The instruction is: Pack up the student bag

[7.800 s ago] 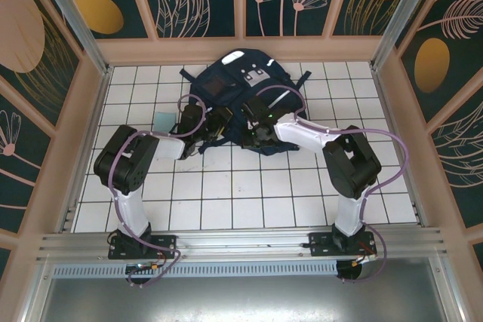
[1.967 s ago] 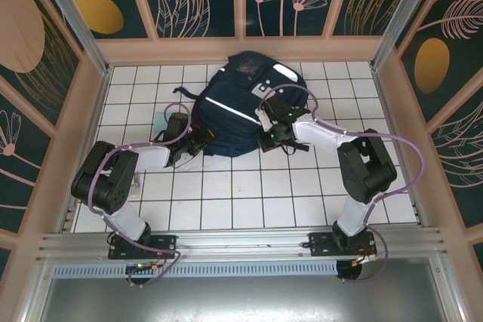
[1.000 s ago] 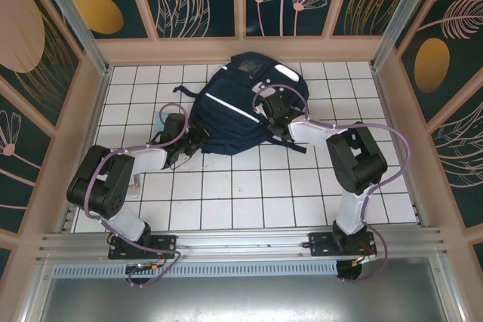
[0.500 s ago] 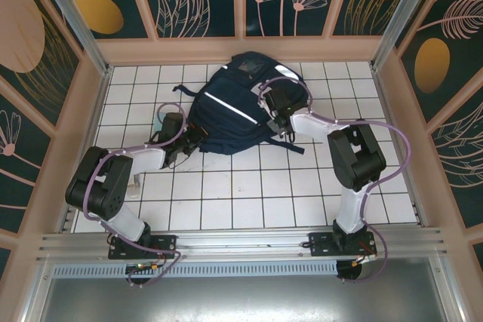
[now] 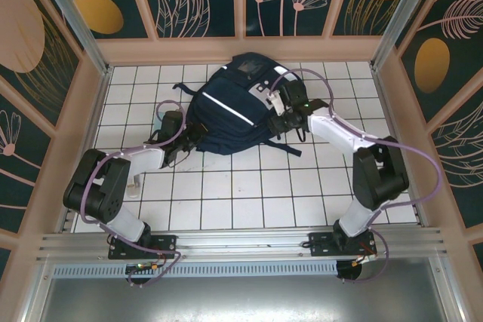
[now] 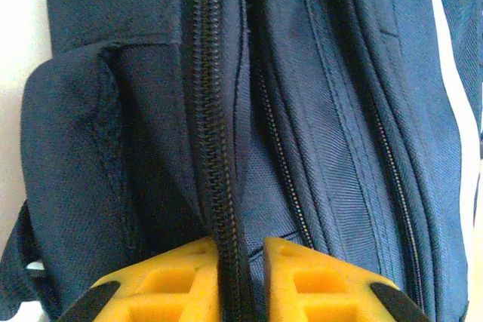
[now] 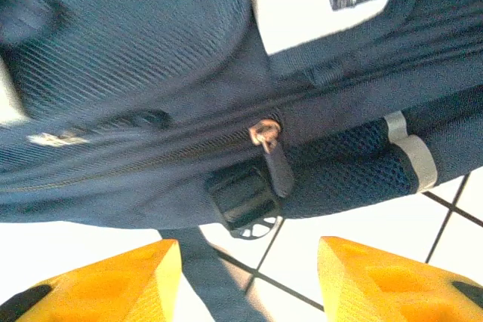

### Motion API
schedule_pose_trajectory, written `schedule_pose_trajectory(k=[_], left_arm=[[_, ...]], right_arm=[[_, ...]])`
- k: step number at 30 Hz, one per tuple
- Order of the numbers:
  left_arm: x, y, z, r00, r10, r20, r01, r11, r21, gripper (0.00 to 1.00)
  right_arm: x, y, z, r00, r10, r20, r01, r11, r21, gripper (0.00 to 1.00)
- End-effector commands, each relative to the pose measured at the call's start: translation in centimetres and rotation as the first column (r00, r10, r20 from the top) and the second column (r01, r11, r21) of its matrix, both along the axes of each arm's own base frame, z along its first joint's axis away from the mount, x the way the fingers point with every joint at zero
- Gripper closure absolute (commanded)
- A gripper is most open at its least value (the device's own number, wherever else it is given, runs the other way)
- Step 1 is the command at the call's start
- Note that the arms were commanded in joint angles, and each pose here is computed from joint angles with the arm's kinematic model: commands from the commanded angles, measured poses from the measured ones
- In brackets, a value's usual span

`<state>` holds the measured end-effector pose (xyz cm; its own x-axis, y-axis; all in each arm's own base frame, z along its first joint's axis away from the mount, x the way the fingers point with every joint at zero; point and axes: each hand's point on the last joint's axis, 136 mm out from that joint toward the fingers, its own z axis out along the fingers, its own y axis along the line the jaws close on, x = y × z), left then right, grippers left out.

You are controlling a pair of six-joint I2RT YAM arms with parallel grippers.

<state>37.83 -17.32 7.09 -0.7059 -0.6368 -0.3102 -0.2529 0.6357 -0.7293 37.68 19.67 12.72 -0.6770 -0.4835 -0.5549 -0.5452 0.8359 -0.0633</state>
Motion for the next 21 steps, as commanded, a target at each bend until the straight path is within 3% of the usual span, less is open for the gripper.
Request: schedule_pose_trajectory(k=[1,4,11,21], left_arm=[[0.0,-0.8,1.0,0.999,-0.033,0.028,0.033,0.999,0.014,0.78],[-0.4,-1.0,0.2,0.999,-0.046,0.008,0.046,0.999,0.019,0.78],[-1.2,-0.5,-1.8,0.999,-0.042,-0.033,0.044,0.998,0.050,0.79],[-1.0,-0.6,-2.2,0.998,-0.038,-0.041,0.040,0.998,0.047,0.79]], right_arm=[[-1.1,3.1,2.9,0.998,0.057,0.021,-0.060,0.976,0.208,0.46],[-1.2,5.1,3.1,0.996,0.094,0.014,-0.093,0.943,0.319,0.43],[-1.1,7.7,0.6,0.989,0.142,-0.042,-0.111,0.898,0.426,0.41],[0.1,8.6,-2.8,0.984,0.177,-0.034,-0.147,0.897,0.417,0.37]])
